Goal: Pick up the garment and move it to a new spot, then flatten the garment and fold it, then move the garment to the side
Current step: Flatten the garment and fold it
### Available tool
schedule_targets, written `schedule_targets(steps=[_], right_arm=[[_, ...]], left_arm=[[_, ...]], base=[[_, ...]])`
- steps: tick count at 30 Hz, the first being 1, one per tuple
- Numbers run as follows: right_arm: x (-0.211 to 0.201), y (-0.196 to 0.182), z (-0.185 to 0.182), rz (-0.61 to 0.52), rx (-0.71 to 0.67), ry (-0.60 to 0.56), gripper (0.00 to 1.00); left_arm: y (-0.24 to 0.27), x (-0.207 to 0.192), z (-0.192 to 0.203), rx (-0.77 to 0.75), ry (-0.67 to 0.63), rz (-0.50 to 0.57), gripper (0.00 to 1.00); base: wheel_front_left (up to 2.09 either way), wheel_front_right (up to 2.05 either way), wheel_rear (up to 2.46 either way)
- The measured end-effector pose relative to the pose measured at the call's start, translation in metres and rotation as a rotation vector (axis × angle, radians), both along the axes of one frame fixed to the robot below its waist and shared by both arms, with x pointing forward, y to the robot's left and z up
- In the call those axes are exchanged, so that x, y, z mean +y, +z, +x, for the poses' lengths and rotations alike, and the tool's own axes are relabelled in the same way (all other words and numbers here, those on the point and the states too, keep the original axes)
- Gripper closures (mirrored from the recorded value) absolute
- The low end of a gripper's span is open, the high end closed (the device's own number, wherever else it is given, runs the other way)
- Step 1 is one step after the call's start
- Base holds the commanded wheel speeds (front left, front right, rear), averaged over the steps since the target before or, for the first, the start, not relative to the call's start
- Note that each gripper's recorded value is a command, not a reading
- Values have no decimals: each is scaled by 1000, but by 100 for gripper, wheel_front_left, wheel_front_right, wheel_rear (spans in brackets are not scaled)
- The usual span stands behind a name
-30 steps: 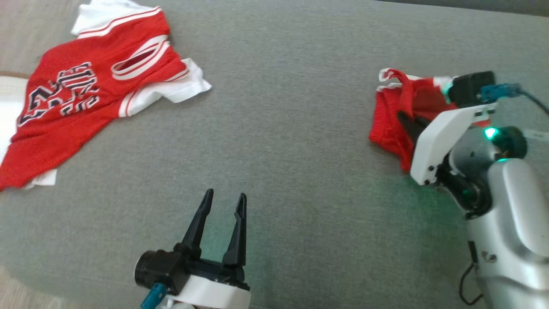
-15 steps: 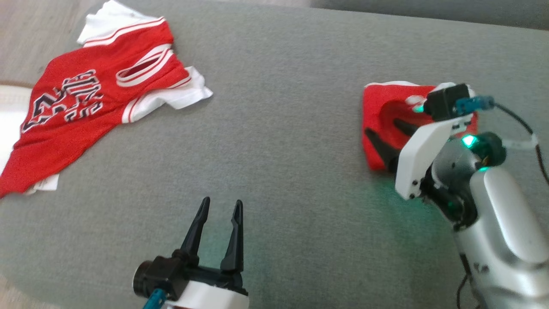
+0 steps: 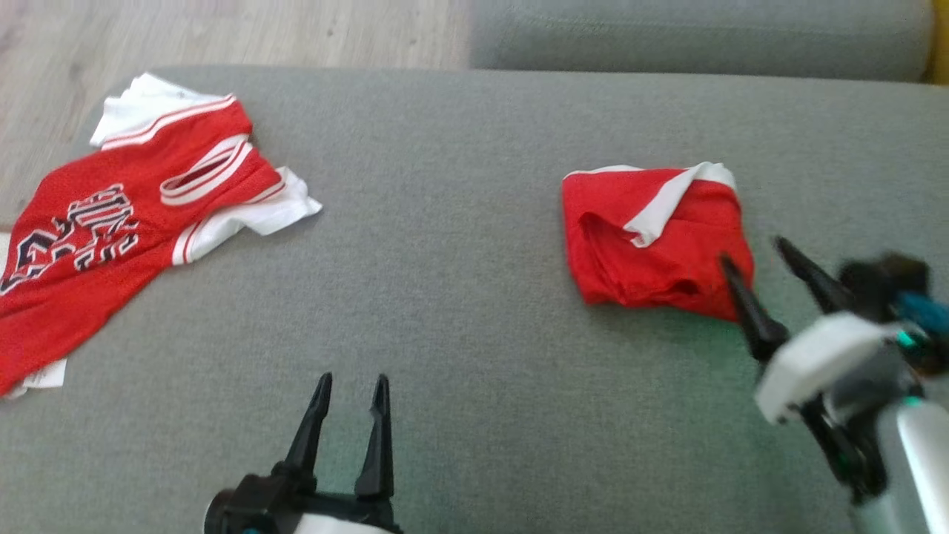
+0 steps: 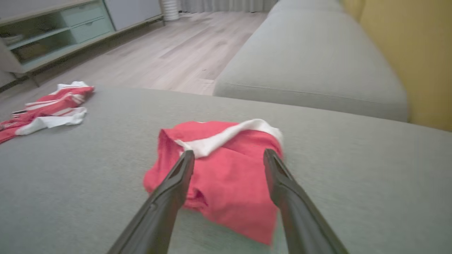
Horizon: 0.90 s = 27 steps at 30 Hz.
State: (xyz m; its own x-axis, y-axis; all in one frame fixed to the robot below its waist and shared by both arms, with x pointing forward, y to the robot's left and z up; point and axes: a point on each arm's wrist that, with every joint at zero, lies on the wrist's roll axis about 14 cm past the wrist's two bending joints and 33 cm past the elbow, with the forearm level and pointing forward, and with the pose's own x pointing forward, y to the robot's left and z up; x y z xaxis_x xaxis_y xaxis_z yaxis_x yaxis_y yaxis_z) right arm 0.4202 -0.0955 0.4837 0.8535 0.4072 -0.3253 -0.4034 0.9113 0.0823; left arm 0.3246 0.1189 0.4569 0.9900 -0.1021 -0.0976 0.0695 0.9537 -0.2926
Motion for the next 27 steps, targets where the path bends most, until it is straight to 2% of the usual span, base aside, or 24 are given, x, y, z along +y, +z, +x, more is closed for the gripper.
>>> schedule_targets(steps=[5, 7, 8, 9, 10, 14, 21, 27], right_arm=[[-46, -7, -15, -57, -81, -146, 0], [-51, -16, -22, -38, -67, -184, 35], [-51, -21, -24, -35, -56, -190, 68], [-49, -24, -26, -32, -49, -192, 91], [-48, -26, -26, -27, -41, -193, 100], [-43, -34, -20, -23, -12, -184, 100], [-12, -31, 27, -9, 23, -120, 100], [10, -62, 46, -45, 145, -59, 100]], left_arm=[[3, -1, -8, -10, -4, -2, 0], [2, -1, -11, -8, -4, -3, 0], [2, -1, -11, -7, -3, -4, 0], [2, -1, -12, -6, -3, -4, 0], [2, -1, -12, -6, -2, -3, 0], [0, 1, -12, 1, 2, -2, 0], [-8, 7, -10, 30, 18, 5, 0], [-7, 16, -1, 30, 54, -4, 0]], base=[[0, 0, 0], [0, 0, 0], [0, 0, 0], [0, 0, 0], [0, 0, 0], [0, 0, 0], [0, 0, 0], [0, 0, 0]])
